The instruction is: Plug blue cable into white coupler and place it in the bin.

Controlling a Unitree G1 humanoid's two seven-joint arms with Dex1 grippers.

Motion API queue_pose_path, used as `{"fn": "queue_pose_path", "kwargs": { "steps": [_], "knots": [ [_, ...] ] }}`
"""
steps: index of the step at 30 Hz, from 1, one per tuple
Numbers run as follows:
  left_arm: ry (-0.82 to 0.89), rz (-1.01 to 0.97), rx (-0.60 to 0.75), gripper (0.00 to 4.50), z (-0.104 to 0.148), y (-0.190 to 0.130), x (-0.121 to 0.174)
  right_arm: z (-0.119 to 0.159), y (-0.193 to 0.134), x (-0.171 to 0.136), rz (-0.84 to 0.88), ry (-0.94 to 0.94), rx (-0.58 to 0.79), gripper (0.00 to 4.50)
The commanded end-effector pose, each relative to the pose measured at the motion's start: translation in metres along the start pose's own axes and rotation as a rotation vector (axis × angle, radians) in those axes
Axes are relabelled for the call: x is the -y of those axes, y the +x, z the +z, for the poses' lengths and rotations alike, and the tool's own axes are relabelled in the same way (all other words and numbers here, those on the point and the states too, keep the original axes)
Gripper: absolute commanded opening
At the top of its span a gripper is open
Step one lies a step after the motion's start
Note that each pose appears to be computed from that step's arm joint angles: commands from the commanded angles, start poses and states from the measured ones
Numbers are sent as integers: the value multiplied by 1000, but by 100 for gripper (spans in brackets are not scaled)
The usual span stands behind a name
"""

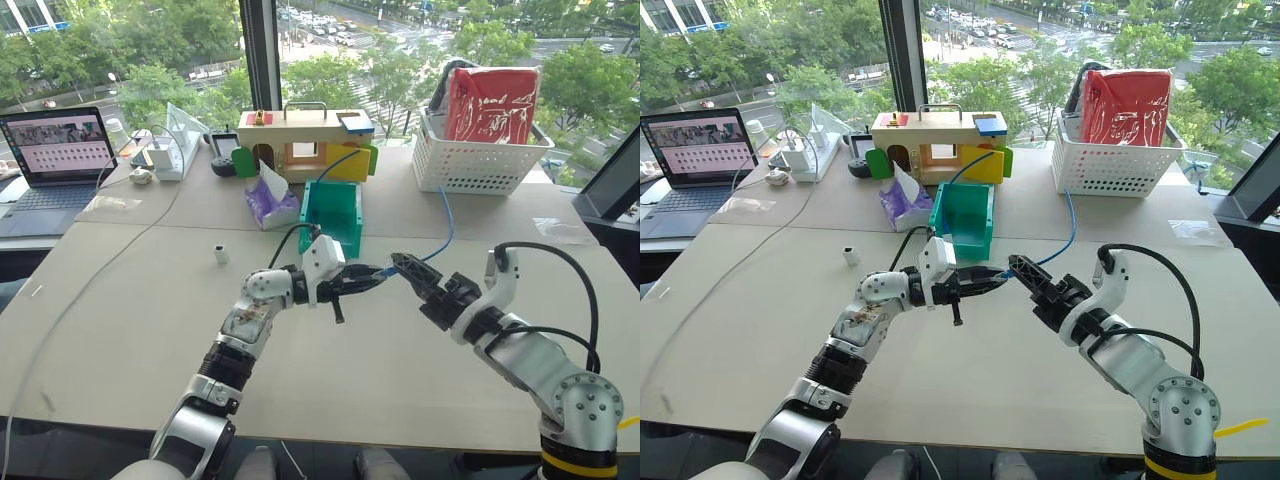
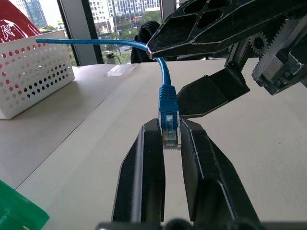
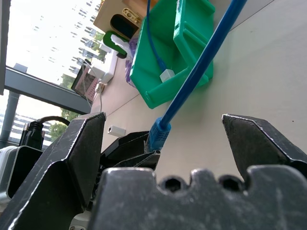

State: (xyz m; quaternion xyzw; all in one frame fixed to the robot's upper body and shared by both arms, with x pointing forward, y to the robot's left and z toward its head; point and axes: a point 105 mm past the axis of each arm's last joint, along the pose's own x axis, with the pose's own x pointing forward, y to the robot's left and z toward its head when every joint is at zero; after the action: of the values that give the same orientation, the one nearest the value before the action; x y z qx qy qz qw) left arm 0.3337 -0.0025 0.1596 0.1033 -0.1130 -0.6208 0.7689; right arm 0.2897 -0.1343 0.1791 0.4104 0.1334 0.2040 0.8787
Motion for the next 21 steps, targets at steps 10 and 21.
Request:
{"fn": "queue_pose_path", "kwargs": {
  "steps": [10,21],
  "knots": [
    [33,-16,29,8,10,5,2,1,0,-10,53,5,40,118],
    [-49,-14,73,244,19,-2,-5,3,5,-8,55,-6,51,0]
  ]
}}
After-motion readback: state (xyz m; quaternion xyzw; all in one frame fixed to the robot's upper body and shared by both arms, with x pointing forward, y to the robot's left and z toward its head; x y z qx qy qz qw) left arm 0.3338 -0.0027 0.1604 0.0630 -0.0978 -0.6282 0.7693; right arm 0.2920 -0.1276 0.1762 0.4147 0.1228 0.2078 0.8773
